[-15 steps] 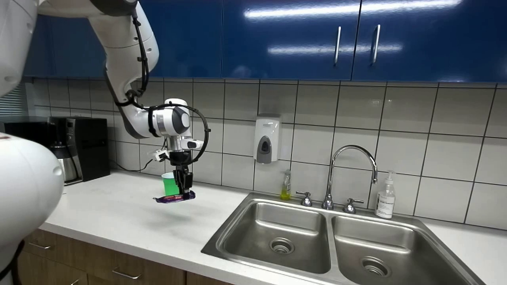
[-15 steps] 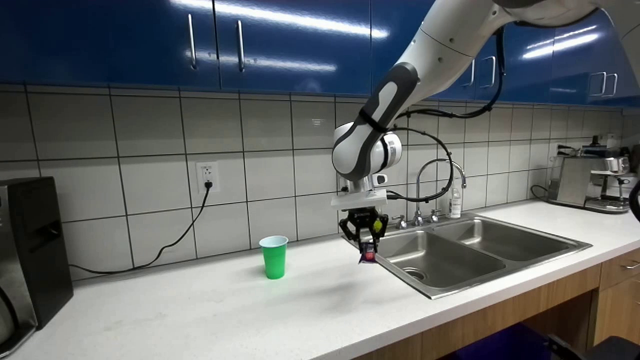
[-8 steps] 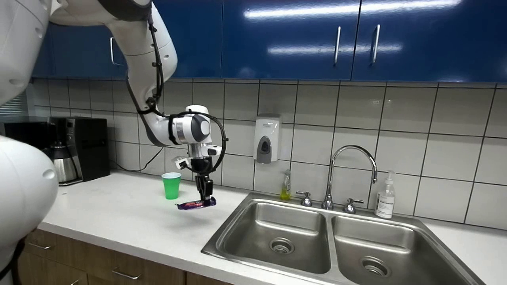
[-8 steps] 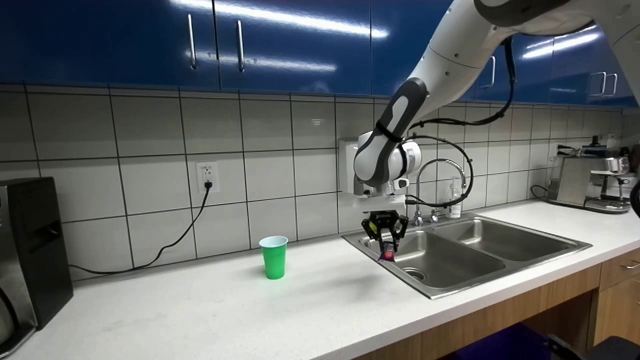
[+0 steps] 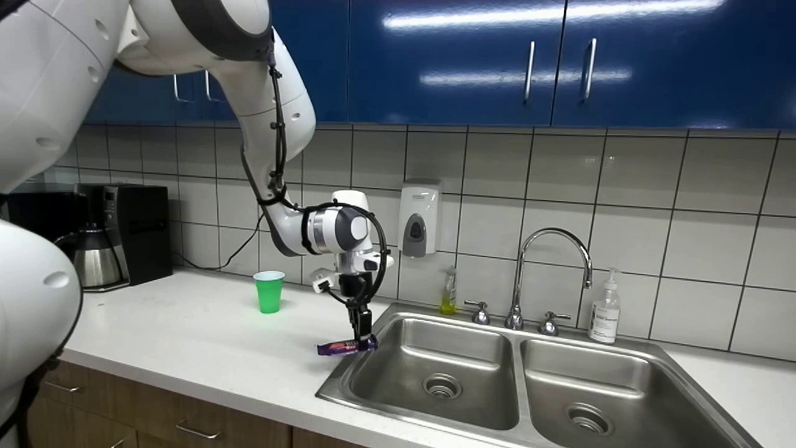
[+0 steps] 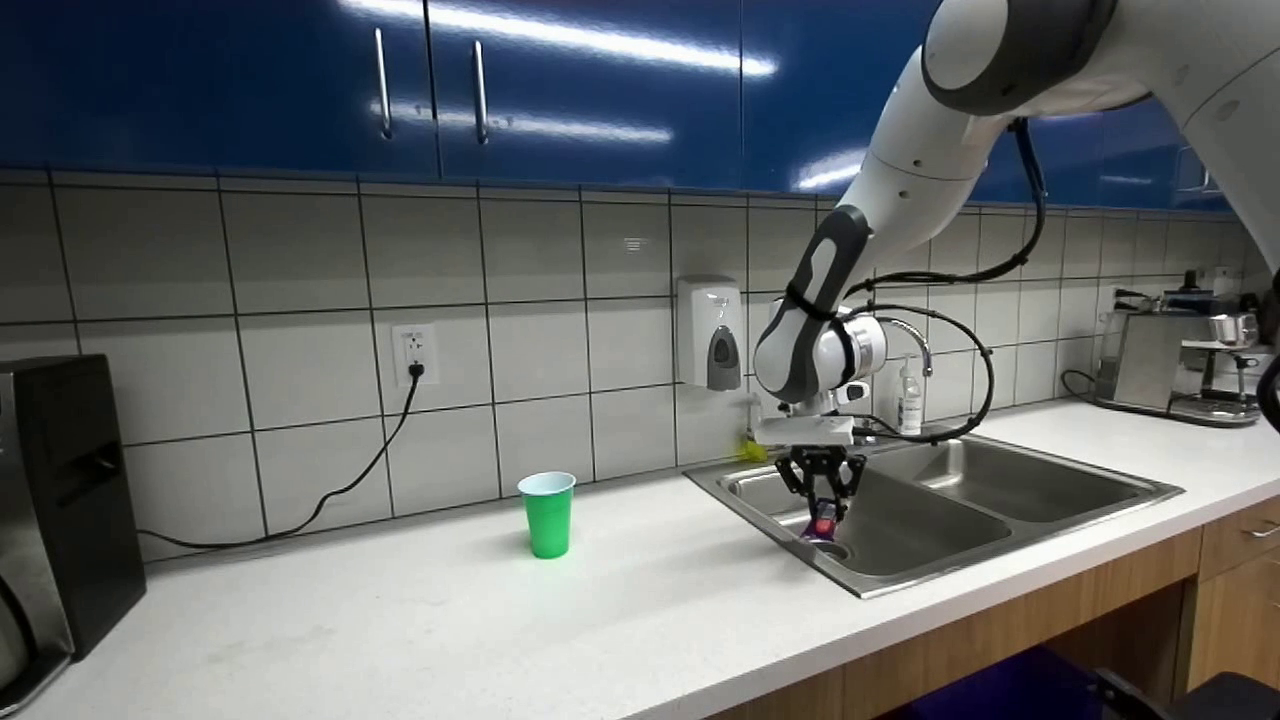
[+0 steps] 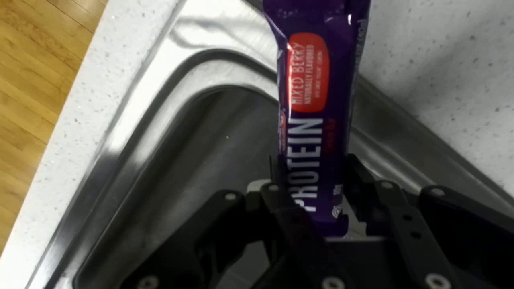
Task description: Place the snack bar inside the sink
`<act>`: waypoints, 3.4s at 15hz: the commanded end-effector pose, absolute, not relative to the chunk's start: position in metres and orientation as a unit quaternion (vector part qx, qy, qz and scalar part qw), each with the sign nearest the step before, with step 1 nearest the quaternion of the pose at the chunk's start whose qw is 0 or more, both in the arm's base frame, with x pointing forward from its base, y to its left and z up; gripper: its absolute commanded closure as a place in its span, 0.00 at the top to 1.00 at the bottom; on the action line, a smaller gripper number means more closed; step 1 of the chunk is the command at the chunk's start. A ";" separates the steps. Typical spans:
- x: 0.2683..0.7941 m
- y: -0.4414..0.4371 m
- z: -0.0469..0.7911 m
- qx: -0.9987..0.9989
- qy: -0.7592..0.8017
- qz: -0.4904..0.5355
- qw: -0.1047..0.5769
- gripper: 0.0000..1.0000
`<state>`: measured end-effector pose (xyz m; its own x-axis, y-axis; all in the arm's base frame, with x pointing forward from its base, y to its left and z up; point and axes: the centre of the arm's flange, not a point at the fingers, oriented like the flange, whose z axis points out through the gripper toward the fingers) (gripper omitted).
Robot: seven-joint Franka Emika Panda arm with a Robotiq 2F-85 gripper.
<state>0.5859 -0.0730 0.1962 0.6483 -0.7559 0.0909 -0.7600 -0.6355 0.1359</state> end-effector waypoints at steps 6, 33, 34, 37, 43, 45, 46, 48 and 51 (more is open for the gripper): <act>0.631 -0.131 0.164 0.877 -0.475 0.021 0.071 0.14; 0.663 -0.237 0.061 0.825 -0.560 0.016 0.072 0.14; 0.663 -0.238 0.058 0.825 -0.560 0.016 0.072 0.14; 0.663 -0.241 0.049 0.824 -0.561 0.013 0.074 0.14; 0.666 -0.244 0.041 0.824 -0.561 0.012 0.078 0.14; 0.665 -0.246 0.039 0.824 -0.562 0.011 0.079 0.14; 0.665 -0.247 0.039 0.823 -0.562 0.009 0.080 0.14; 0.665 -0.246 0.039 0.823 -0.563 0.006 0.082 0.65; 0.664 -0.239 0.046 0.824 -0.561 0.004 0.082 0.87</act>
